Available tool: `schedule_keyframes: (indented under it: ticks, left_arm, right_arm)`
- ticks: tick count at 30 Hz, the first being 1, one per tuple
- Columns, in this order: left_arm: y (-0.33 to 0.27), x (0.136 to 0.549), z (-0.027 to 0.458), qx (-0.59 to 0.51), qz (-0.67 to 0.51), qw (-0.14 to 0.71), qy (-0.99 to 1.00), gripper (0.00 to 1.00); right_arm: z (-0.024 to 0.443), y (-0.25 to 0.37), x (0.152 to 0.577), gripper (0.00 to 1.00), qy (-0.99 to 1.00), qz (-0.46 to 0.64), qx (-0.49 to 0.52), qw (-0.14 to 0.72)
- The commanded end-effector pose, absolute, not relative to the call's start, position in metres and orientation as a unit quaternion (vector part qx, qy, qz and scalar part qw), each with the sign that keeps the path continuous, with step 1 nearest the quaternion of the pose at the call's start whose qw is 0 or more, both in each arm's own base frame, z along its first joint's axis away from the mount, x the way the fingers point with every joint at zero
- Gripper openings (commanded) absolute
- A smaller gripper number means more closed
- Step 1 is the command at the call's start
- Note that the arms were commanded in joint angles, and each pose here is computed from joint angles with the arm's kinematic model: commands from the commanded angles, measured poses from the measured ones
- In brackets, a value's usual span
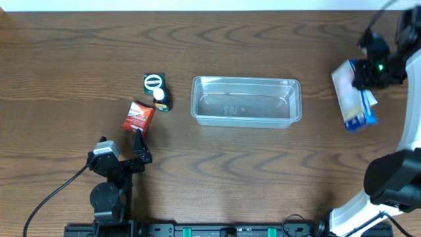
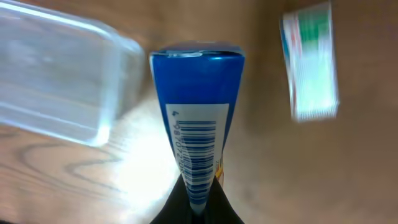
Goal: Pack container
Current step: 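Lift the blue box and carry it over the clear container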
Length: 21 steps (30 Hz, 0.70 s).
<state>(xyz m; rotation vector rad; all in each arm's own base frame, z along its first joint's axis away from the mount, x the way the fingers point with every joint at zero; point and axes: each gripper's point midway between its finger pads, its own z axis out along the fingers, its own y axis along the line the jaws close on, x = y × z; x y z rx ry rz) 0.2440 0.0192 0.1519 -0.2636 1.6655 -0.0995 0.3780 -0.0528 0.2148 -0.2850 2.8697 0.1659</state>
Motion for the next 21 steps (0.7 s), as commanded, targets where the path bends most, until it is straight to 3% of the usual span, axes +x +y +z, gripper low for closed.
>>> schedule_keyframes:
  ticks: [1, 6, 9, 13, 21]
  left_arm:
    - [0.025, 0.243, 0.133, -0.131, -0.031, 0.643, 0.754, 0.98]
    - [0.025, 0.243, 0.133, -0.131, -0.031, 0.643, 0.754, 0.98]
    - [0.025, 0.243, 0.133, -0.131, -0.031, 0.643, 0.754, 0.98]
    - [0.025, 0.243, 0.133, -0.131, -0.032, 0.643, 0.754, 0.98]
    - [0.025, 0.243, 0.133, -0.131, -0.031, 0.643, 0.754, 0.98]
  right_arm:
    - [0.264, 0.013, 0.387, 0.01, 0.935, 0.07, -0.279, 0.209]
    - [0.274, 0.093, 0.381, 0.01, 0.83, 0.024, -0.508, 0.227]
    - [0.269, 0.13, 0.376, 0.01, 0.777, -0.027, -0.594, 0.209]
    - [0.269, 0.163, 0.377, 0.01, 0.742, -0.084, -0.632, 0.209]
    - [0.252, 0.194, 0.365, 0.01, 0.717, -0.069, -0.668, 0.189]
